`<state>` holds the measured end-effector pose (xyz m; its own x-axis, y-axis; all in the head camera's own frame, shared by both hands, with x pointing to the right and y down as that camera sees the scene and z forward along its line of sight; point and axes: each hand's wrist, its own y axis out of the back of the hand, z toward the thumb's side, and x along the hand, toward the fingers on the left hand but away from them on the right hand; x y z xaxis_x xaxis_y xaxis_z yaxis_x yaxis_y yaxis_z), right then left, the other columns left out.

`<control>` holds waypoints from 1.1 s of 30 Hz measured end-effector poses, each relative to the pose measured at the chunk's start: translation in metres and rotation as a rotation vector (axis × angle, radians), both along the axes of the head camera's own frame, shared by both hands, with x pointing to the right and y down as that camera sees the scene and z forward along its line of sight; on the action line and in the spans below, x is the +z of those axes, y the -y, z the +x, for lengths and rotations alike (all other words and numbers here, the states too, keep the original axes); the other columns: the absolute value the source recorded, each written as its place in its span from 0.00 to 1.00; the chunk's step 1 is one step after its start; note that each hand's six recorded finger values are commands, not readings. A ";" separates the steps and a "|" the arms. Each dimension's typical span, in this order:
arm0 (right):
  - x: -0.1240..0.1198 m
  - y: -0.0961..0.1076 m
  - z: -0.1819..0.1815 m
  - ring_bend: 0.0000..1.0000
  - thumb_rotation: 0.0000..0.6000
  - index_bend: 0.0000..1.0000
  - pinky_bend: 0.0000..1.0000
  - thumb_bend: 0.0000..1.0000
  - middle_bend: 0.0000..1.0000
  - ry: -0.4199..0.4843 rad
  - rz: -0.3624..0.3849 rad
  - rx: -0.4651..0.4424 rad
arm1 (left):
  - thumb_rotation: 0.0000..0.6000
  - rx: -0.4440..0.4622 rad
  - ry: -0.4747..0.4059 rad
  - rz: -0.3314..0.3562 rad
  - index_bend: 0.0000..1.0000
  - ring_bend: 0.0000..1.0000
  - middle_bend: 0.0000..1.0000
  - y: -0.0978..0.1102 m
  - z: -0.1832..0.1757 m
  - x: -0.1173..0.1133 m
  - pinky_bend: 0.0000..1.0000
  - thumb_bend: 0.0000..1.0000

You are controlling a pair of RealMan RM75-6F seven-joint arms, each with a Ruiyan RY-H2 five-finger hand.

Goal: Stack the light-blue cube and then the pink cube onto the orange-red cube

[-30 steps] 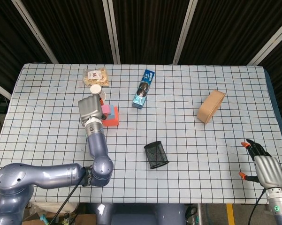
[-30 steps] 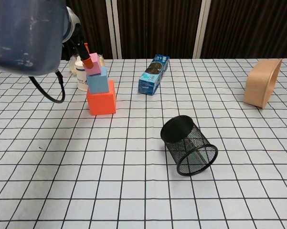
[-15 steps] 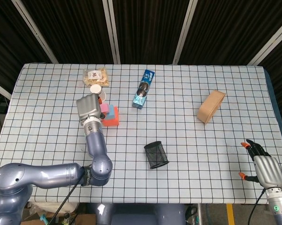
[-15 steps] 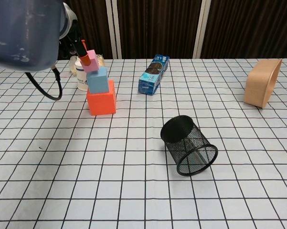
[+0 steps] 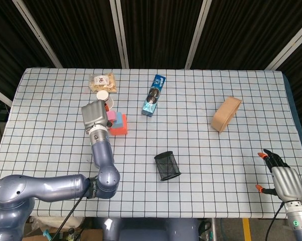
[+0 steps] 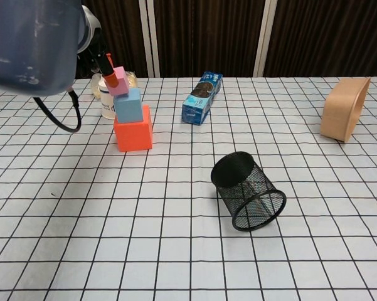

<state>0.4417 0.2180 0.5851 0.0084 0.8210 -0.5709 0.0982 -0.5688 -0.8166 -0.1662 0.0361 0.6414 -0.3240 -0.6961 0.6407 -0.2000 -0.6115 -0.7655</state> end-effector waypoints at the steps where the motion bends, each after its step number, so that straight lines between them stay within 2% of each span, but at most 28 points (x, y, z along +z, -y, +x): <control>1: 0.000 0.000 0.000 0.13 1.00 0.18 0.35 0.14 0.11 0.000 0.000 0.000 | 1.00 0.000 0.001 -0.001 0.42 0.68 0.84 0.000 0.000 0.000 0.71 0.31; 9: 0.000 0.000 0.000 0.13 1.00 0.18 0.35 0.14 0.11 0.003 -0.001 0.001 | 1.00 0.005 0.002 -0.009 0.34 0.68 0.84 -0.001 0.001 0.004 0.71 0.31; 23: 0.000 0.000 0.000 0.13 1.00 0.18 0.35 0.14 0.11 0.005 -0.003 -0.001 | 1.00 0.009 -0.010 0.004 0.33 0.68 0.84 -0.001 0.003 0.000 0.71 0.31; 28: 0.001 0.000 0.001 0.13 1.00 0.18 0.35 0.14 0.11 0.005 -0.005 0.003 | 1.00 0.012 -0.030 0.021 0.34 0.68 0.84 0.000 0.002 -0.009 0.71 0.31; 33: 0.001 0.001 -0.001 0.13 1.00 0.18 0.35 0.14 0.11 0.010 -0.004 -0.003 | 1.00 0.032 -0.053 0.045 0.35 0.68 0.84 0.002 -0.006 -0.027 0.71 0.31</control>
<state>0.4409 0.2175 0.5861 0.0170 0.8185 -0.5743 0.1049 -0.5727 -0.8130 -0.1722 0.0341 0.6143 -0.2676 -0.7340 0.6243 -0.2221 -0.5834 -0.7812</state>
